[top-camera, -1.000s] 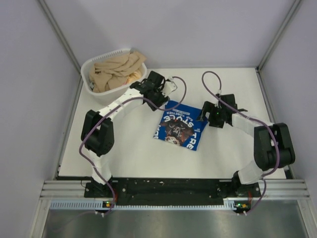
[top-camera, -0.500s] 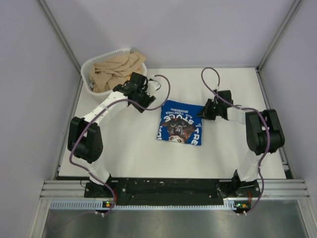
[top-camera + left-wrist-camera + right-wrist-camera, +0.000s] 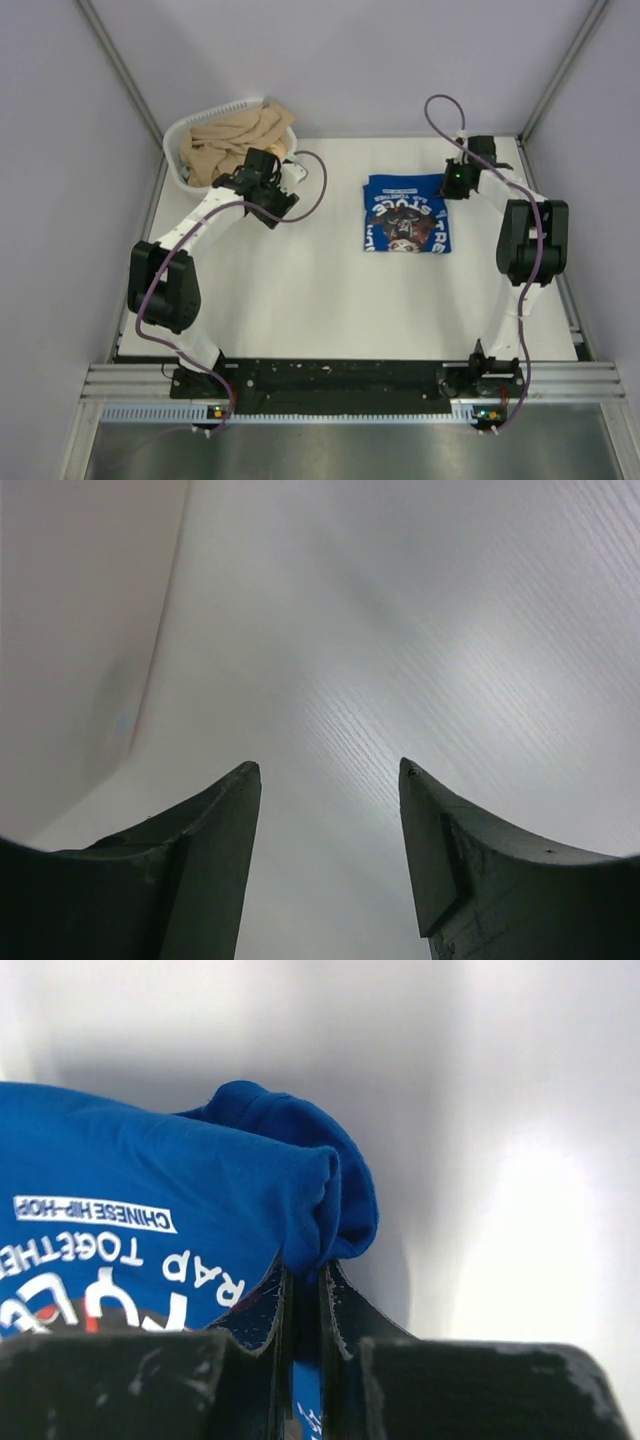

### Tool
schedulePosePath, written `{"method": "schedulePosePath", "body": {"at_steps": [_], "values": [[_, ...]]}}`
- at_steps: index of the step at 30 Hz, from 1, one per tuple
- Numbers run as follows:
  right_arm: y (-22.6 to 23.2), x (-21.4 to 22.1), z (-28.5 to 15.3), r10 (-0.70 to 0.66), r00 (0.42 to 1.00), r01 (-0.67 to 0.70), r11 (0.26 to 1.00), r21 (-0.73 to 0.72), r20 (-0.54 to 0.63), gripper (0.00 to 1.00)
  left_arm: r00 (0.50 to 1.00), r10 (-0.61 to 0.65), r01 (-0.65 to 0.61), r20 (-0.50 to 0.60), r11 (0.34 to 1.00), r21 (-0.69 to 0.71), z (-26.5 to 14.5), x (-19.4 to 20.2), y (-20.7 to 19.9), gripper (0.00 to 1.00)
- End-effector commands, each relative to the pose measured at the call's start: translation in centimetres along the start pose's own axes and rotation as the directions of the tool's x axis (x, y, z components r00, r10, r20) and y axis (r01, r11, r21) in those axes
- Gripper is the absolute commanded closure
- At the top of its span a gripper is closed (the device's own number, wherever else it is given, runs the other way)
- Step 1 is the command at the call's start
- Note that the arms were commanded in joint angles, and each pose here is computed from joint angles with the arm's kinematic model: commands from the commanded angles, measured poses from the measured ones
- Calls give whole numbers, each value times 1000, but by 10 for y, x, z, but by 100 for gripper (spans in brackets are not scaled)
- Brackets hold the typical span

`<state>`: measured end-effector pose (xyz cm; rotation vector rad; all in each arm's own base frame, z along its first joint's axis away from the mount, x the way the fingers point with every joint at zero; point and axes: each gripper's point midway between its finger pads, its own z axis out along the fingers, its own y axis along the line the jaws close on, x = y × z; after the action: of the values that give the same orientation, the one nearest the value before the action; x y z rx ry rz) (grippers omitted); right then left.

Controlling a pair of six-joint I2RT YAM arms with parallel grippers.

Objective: Fold and stack the t-shirts
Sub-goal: Put the neatly folded tshirt into the corner of the board with the right arm

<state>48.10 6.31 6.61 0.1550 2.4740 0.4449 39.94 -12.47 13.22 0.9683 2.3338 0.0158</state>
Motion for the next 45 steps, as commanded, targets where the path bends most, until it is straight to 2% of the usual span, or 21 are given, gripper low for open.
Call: {"method": "schedulePosePath", "body": {"at_steps": [1, 4, 9, 16, 21, 28, 32, 33, 34, 35, 37, 41, 45], "values": [[-88, -60, -8, -39, 996, 20, 973, 229, 79, 100, 999, -4, 6, 51, 999, -43, -15, -8, 12, 38], [-122, -97, -8, -73, 988, 26, 946, 323, 133, 100, 999, -9, 11, 41, 999, -48, -15, -4, 15, 38], [-164, -156, -5, -274, 949, 164, 852, 497, 157, 100, 1000, -28, 28, 10, 996, -83, -12, 3, 23, 38], [-206, -177, 12, -451, 890, 313, 709, 631, 64, 100, 999, -26, 23, -27, 993, -119, -9, 8, 32, 38], [-230, -204, -7, -495, 865, 288, 626, 725, 84, 100, 998, -28, 20, -55, 990, -137, -8, 11, 37, 38], [-257, -225, -30, -505, 850, 224, 606, 764, 151, 100, 996, -34, 22, -81, 989, -148, -7, 10, 42, 38], [-254, -235, -36, -529, 831, 231, 611, 757, 173, 99, 995, -36, 22, -91, 989, -149, -6, 10, 42, 38], [-248, -237, -34, -527, 828, 230, 632, 740, 193, 84, 995, -35, 21, -92, 989, -150, -7, 10, 43, 38], [-245, -238, -33, -521, 828, 230, 654, 721, 208, 61, 995, -36, 23, -88, 988, -150, -8, 10, 43, 38], [-240, -237, -30, -521, 826, 240, 670, 702, 214, 43, 995, -33, 20, -90, 990, -141, -8, 10, 41, 38], [-229, -241, -31, -531, 817, 252, 679, 690, 224, 2, 997, -27, 17, -76, 993, -121, -11, 8, 38, 38], [-194, -267, -64, -568, 775, 233, 665, 709, 278, 1, 999, -16, 11, -52, 995, -97, -17, 4, 33, 37], [-129, -267, -77, -626, 721, 322, 683, 656, 297, 1, 999, -10, 5, -45, 995, -100, -16, 5, 33, 37]]}}
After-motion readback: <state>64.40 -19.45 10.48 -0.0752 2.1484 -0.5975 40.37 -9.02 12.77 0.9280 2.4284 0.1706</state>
